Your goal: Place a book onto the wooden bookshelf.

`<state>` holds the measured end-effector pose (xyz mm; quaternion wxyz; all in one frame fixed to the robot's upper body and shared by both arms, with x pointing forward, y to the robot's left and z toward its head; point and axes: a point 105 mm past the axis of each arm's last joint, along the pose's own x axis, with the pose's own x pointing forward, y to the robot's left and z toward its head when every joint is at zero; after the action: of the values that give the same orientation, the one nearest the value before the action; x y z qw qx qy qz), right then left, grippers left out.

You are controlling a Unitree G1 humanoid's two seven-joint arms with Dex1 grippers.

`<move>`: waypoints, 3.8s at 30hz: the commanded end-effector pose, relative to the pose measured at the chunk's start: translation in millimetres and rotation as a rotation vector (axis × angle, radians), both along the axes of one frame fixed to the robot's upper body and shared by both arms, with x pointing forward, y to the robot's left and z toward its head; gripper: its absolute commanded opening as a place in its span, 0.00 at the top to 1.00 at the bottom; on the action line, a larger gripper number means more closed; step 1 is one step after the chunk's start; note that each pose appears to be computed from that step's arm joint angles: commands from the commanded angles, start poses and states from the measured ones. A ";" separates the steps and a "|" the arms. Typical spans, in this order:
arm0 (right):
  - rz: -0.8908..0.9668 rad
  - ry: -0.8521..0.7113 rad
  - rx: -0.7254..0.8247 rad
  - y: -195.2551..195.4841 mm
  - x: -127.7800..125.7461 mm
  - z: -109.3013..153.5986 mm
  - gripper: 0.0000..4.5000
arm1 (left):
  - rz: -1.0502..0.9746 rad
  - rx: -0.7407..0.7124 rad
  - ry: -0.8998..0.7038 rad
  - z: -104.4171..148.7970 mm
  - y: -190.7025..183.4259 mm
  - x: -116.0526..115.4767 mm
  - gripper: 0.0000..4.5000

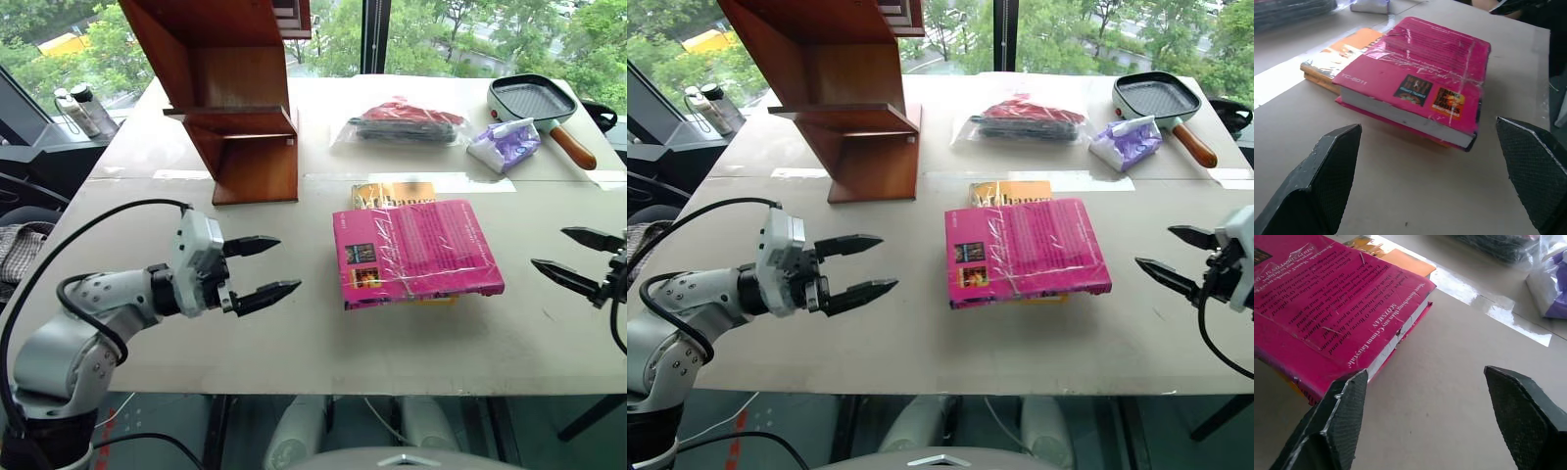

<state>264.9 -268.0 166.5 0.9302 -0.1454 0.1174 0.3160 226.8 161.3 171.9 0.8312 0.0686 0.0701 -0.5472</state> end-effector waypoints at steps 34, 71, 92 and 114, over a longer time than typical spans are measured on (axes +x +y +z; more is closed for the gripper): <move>0.224 0.264 -0.144 71.8 -0.7 -52.1 0.97 | -0.052 -0.005 0.034 -10.1 7.4 -41.9 0.00; 0.265 0.268 -0.088 95.7 2.2 -34.9 0.97 | -0.012 -0.013 0.063 -27.0 6.7 -45.5 0.00; 0.335 0.004 0.032 96.2 -0.5 -13.9 0.79 | 0.209 -0.241 0.216 -40.1 -1.8 -36.3 0.00; 0.506 -0.138 0.128 96.2 -78.8 48.1 0.00 | 0.626 -1.059 1.180 -82.2 -40.1 16.8 0.00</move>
<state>190.4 -172.5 205.8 0.8336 -0.1194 0.0091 0.5392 238.9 126.8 90.3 0.7148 -0.6249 0.2361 -0.2071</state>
